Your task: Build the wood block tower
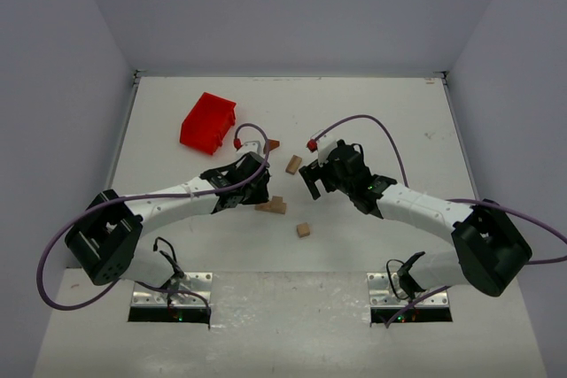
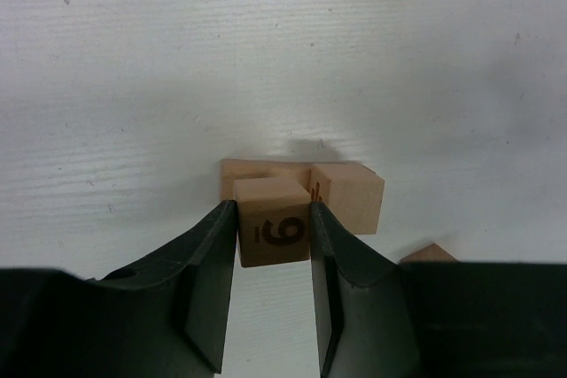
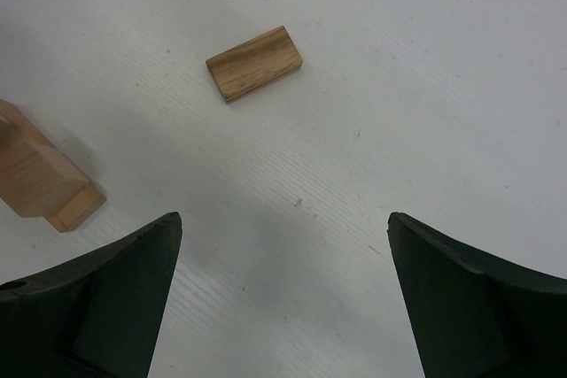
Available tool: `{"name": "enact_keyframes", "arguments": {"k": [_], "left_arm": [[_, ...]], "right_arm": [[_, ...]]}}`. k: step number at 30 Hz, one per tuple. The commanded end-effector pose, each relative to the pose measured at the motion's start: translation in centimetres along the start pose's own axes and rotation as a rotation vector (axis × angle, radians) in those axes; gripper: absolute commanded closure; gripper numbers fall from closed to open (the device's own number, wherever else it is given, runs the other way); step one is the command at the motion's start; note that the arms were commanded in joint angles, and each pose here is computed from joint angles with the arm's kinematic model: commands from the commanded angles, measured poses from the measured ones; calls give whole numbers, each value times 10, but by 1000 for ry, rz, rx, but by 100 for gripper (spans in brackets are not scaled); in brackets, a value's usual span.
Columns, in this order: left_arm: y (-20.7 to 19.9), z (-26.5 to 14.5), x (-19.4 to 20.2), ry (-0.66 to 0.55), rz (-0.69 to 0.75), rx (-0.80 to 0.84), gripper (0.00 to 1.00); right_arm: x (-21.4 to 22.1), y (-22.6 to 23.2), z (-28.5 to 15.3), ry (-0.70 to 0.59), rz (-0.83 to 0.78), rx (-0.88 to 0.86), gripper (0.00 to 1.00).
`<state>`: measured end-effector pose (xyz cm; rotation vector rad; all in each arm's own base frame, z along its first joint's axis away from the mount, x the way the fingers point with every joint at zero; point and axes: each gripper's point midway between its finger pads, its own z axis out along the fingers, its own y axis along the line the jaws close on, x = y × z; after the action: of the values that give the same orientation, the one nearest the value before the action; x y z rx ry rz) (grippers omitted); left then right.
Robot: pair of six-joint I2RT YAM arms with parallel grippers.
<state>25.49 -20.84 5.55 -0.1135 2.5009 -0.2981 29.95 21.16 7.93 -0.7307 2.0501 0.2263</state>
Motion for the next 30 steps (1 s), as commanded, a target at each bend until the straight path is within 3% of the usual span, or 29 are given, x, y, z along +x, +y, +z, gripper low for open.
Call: {"name": "enact_keyframes", "arguments": {"k": [1, 30], "left_arm": [[-15, 1, -4, -24, 2, 56, 96], [-13, 16, 3, 0, 32, 13, 97]], "right_arm": [[-15, -7, 0, -48, 5, 32, 1], [-12, -8, 1, -36, -8, 39, 1]]}}
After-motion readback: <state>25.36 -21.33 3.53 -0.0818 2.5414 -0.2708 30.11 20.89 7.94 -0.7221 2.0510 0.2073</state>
